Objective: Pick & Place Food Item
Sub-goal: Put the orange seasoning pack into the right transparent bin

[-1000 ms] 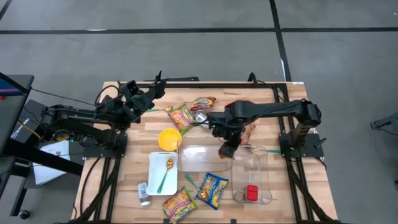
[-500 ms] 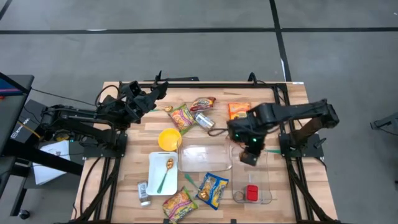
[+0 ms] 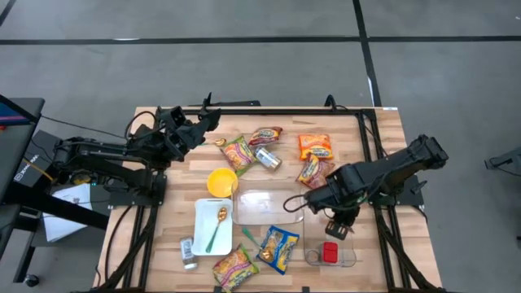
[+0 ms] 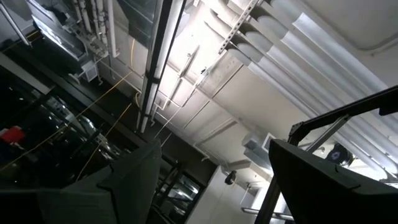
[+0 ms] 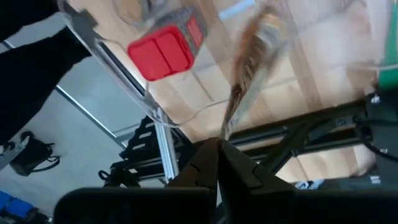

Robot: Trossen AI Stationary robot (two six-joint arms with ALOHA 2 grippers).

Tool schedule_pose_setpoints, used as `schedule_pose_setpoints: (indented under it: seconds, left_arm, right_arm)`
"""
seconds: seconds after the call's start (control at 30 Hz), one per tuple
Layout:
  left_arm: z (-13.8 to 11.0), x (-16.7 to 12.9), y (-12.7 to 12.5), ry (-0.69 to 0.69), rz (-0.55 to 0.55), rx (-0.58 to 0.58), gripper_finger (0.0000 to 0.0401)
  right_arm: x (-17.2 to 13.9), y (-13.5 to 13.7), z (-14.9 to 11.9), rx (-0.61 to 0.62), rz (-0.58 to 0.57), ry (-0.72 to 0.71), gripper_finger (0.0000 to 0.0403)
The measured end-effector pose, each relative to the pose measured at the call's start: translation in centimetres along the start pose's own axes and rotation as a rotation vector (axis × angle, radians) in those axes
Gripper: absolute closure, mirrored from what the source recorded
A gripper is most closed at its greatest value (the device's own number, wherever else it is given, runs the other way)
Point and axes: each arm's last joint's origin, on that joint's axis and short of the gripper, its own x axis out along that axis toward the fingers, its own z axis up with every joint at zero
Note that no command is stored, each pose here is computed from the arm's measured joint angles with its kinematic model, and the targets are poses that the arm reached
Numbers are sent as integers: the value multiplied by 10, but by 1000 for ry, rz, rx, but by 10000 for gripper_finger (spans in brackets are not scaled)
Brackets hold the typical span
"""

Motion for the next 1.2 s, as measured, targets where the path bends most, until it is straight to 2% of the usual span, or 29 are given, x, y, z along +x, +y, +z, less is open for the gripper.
schedule_pose_setpoints:
  seconds: [0.37, 0.47, 0.63, 0.87, 1.2]
  left_arm:
    - [-1, 0, -2, 5, -5, -7, 107]
    - [-1, 0, -2, 5, -5, -7, 107]
    - [-1, 0, -2, 5, -5, -7, 107]
    - [-1, 0, -2, 5, -6, -7, 107]
    - [-4, 0, 0, 29, 13, -3, 107]
  right_arm:
    - [32, 4, 3, 32, 20, 41, 403]
    - [39, 4, 2, 26, 22, 66, 403]
    - [46, 12, 1, -19, 92, 84, 403]
    - [63, 14, -3, -13, 92, 128, 403]
    - [77, 22, -3, -15, 147, 107, 403]
